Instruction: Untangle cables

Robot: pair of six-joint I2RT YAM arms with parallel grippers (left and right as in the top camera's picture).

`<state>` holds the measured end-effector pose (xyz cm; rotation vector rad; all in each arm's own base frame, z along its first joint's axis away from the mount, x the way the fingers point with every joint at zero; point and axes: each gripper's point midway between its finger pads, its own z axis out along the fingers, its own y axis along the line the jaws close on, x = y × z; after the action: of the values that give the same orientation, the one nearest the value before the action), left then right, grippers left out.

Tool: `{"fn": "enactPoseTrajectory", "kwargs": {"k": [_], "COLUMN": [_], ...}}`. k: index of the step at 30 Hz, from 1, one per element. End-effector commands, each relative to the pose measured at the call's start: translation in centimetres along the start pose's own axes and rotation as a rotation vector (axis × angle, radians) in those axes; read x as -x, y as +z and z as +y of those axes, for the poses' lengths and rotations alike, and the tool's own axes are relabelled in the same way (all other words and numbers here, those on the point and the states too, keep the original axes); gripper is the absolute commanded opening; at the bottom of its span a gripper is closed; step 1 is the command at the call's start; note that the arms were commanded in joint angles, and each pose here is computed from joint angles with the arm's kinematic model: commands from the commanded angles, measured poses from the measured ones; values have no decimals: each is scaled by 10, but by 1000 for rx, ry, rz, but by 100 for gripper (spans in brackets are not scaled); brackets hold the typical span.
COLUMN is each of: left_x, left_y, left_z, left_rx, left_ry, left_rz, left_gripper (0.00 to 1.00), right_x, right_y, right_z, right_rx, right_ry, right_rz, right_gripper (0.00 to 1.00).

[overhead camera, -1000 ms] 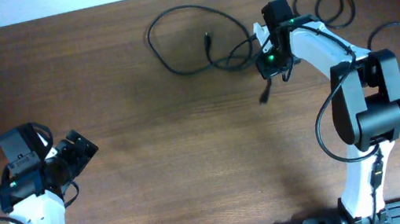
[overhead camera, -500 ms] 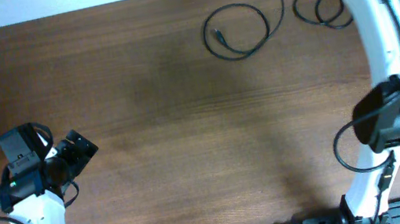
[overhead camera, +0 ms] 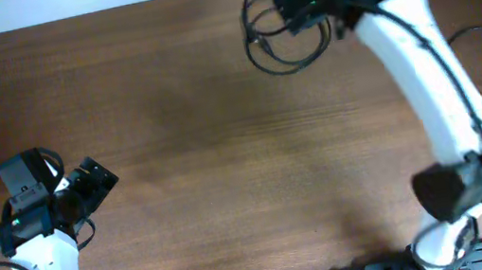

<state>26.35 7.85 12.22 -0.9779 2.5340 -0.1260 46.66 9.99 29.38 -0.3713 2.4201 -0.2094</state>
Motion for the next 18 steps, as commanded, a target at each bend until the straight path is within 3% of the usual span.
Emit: {"fn": "enactPoseTrajectory", "kwargs": {"k": [1,5,7,9,10,12,15,18], "left_x": [6,6,6,6,6,6,6,6], "left_y": [-6,-6,-6,-6,-6,-6,-6,-6], "left_z": [-3,-3,-3,-3,-3,-3,-3,-3], "left_rx": [-16,-16,-16,-16,-16,-16,-16,-16], "left_ry": [-14,-14,-14,-14,-14,-14,-14,-14], "left_rz": [-22,-22,-22,-22,-22,-22,-22,-22], "left_gripper": [99,99,99,99,99,99,99,99], "right_x": [-21,-65,-92,-119,-152,-180,-218,-225], "right_y": [-46,-72,-37,2,13,6,-29,-66], "right_z": [-26,-73,-91,-83,-83,-82,-62,-44], "right_rx": [-3,-69,-86,16,7,-14,42,109], "right_ry": [167,278,341,408,435,451,446,440], "right_rz": [21,101,143,135,126,77,-131,-296], "right_gripper": [99,99,99,99,99,99,99,99]}}
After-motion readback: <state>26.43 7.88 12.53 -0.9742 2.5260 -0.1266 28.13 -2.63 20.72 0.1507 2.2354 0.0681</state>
